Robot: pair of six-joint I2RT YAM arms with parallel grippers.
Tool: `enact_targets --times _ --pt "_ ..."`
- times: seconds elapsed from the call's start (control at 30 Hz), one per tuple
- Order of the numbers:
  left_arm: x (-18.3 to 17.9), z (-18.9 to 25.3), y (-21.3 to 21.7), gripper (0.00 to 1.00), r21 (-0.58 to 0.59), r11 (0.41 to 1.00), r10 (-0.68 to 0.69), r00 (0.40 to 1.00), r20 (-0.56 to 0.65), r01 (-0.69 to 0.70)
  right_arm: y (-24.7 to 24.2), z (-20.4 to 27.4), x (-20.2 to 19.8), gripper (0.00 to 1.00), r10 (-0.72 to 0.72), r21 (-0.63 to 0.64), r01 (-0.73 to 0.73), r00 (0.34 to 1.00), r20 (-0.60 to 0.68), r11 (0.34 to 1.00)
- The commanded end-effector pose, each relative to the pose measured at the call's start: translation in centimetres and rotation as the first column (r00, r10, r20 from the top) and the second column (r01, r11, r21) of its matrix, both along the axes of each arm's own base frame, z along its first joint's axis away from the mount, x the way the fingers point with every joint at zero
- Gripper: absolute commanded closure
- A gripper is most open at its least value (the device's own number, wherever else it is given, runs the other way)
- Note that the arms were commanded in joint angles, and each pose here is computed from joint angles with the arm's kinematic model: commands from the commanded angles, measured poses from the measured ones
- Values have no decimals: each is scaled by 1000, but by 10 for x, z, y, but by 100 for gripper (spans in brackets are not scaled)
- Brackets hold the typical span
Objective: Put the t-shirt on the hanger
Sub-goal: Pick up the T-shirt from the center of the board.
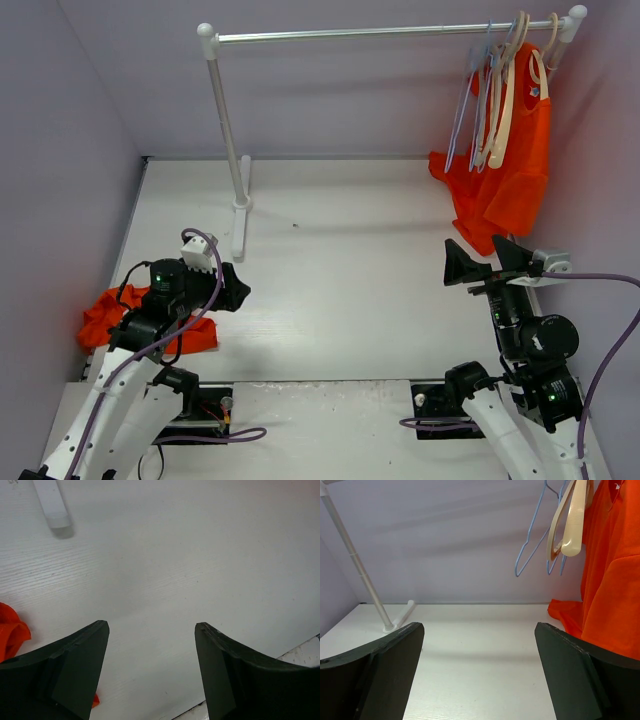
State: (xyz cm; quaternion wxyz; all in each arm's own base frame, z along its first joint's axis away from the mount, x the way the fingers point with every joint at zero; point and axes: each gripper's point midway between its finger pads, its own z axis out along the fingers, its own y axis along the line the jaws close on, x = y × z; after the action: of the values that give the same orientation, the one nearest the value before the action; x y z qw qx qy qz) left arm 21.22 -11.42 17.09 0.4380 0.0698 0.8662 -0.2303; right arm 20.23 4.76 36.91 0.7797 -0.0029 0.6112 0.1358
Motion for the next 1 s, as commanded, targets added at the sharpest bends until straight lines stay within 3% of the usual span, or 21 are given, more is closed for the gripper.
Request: enact_targets --times 0.0,0.17,0.3,0.33,0.4,0.43,0.6,0.63,0.73,0.8,0.97 --pt "12 23 0 30 -6 1000 11 997 70 -11 1 22 -3 0 7 27 -9 996 85 1000" --pt "18 23 8 30 1 997 70 995 69 -71 0 22 -3 0 1 32 -3 996 84 999" --pt "25 12 48 30 85 938 336 942 7 -335 2 21 -1 0 11 32 -14 997 77 999" --pt "28 10 80 30 118 840 532 847 12 -530 3 20 0 0 13 32 -16 997 74 999" --pt "17 -3 112 25 219 708 689 724 -6 -672 5 20 1 0 25 35 -28 997 71 999" --pt "17 -1 133 24 246 590 788 615 31 -769 7 19 1 0 30 34 -33 997 67 999" --pt "-1 -9 169 24 411 338 914 400 72 -846 11 20 2 0 54 36 -56 996 64 998" --pt "3 -11 173 24 418 262 944 320 75 -870 12 20 1 0 57 37 -60 996 67 998" --pt "-10 -22 191 24 546 87 973 189 132 -833 14 20 1 0 68 36 -71 995 69 997" --pt "-17 -32 198 24 592 21 989 105 108 -806 13 22 -1 0 69 41 -72 995 76 997" --pt "-25 -85 205 24 642 -28 998 -62 -31 -766 11 24 -6 0 67 43 -72 993 95 996"
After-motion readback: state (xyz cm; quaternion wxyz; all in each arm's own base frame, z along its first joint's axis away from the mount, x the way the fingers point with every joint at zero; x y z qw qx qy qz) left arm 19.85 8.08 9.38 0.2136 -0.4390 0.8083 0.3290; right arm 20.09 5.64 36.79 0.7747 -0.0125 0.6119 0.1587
